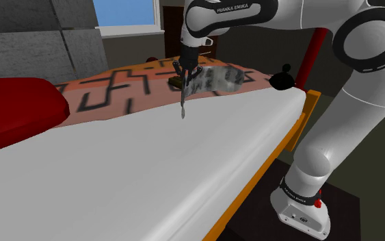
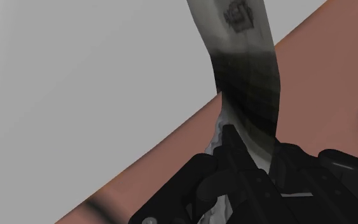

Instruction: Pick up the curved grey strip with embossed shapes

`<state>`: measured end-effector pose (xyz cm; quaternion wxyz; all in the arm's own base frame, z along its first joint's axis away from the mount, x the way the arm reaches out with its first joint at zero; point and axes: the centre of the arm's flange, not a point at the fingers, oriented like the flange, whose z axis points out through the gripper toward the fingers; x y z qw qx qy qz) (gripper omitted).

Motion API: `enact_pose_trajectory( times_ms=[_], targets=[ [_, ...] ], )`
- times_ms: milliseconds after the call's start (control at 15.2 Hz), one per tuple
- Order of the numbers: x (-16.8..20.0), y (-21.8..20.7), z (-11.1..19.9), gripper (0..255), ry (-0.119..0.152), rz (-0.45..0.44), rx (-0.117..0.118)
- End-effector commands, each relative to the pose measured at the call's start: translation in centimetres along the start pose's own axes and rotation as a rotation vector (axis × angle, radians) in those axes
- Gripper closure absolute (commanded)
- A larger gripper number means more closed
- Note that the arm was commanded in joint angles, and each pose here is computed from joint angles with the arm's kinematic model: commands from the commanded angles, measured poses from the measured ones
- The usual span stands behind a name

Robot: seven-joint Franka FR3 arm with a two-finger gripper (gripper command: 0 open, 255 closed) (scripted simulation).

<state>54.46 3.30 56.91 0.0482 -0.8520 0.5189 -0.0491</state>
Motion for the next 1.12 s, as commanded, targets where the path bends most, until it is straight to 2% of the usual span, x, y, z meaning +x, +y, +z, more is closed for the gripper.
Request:
enact_pose_trajectory(
  times_ms=[0, 924, 1056],
  targets=[
    [0.0, 0.0, -0.5, 255, -0.001, 0.001, -0.001],
    [0.2, -1.0, -7.8, 255, -0.001, 0.001, -0.001],
    [0.3, -1.0, -7.9, 255, -0.001, 0.001, -0.001]
  ],
)
